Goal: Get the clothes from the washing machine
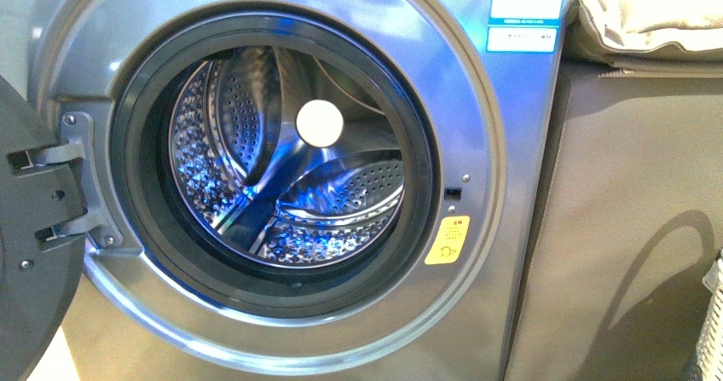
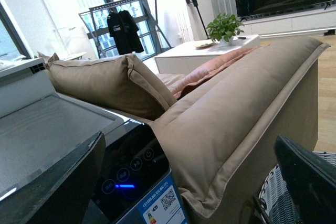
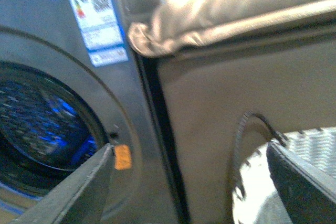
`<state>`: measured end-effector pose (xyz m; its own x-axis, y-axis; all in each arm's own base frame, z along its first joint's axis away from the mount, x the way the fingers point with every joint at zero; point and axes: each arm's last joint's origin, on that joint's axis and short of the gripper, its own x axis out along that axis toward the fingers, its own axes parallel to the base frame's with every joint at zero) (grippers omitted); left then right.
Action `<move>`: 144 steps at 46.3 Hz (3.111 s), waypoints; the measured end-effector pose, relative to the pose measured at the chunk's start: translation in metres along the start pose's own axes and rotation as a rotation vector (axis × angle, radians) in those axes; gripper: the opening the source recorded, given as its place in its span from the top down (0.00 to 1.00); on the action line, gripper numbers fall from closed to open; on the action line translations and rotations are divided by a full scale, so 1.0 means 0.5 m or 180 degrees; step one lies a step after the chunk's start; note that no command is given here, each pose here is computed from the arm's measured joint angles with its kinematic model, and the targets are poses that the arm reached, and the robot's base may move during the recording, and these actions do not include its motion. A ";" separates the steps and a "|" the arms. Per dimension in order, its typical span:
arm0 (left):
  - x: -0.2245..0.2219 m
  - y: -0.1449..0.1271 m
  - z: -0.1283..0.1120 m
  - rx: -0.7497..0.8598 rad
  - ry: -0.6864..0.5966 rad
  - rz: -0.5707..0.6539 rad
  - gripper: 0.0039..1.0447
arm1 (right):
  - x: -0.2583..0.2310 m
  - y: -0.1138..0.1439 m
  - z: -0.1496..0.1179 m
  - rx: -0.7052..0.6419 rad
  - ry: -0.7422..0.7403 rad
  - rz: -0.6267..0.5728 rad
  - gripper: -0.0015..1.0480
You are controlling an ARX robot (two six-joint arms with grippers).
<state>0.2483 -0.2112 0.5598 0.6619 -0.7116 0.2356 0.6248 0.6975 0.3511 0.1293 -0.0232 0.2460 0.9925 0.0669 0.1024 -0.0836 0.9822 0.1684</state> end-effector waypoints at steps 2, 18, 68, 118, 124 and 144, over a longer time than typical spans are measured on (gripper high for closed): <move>0.000 0.000 0.000 0.0000 0.0000 -0.0001 0.06 | -0.016 0.022 -0.039 -0.0190 0.0209 -0.0192 0.28; -0.001 0.000 0.001 0.0000 -0.0008 -0.0005 0.06 | -0.041 0.030 -0.107 -0.0531 0.0300 -0.0244 0.92; -0.564 -0.095 -0.529 -0.0803 0.1164 0.2383 0.97 | -0.076 0.023 -0.161 -0.0543 0.0309 -0.0250 0.98; -0.669 -0.155 -0.629 -0.0791 0.1158 0.2432 0.97 | -0.076 0.023 -0.161 -0.0543 0.0308 -0.0252 0.98; -0.685 -0.170 -0.625 -0.0798 0.1179 0.2428 0.97 | -0.076 0.023 -0.161 -0.0543 0.0309 -0.0250 0.98; -0.686 -0.170 -0.624 -0.0794 0.1159 0.2430 0.95 | -0.076 0.023 -0.161 -0.0543 0.0309 -0.0250 0.98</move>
<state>0.0974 -0.0002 0.1664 1.0000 -0.0019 0.0067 0.0019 1.0000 -0.0025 0.0976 -0.0004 0.1648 1.0000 -0.0027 -0.0010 0.0027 1.0000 0.0029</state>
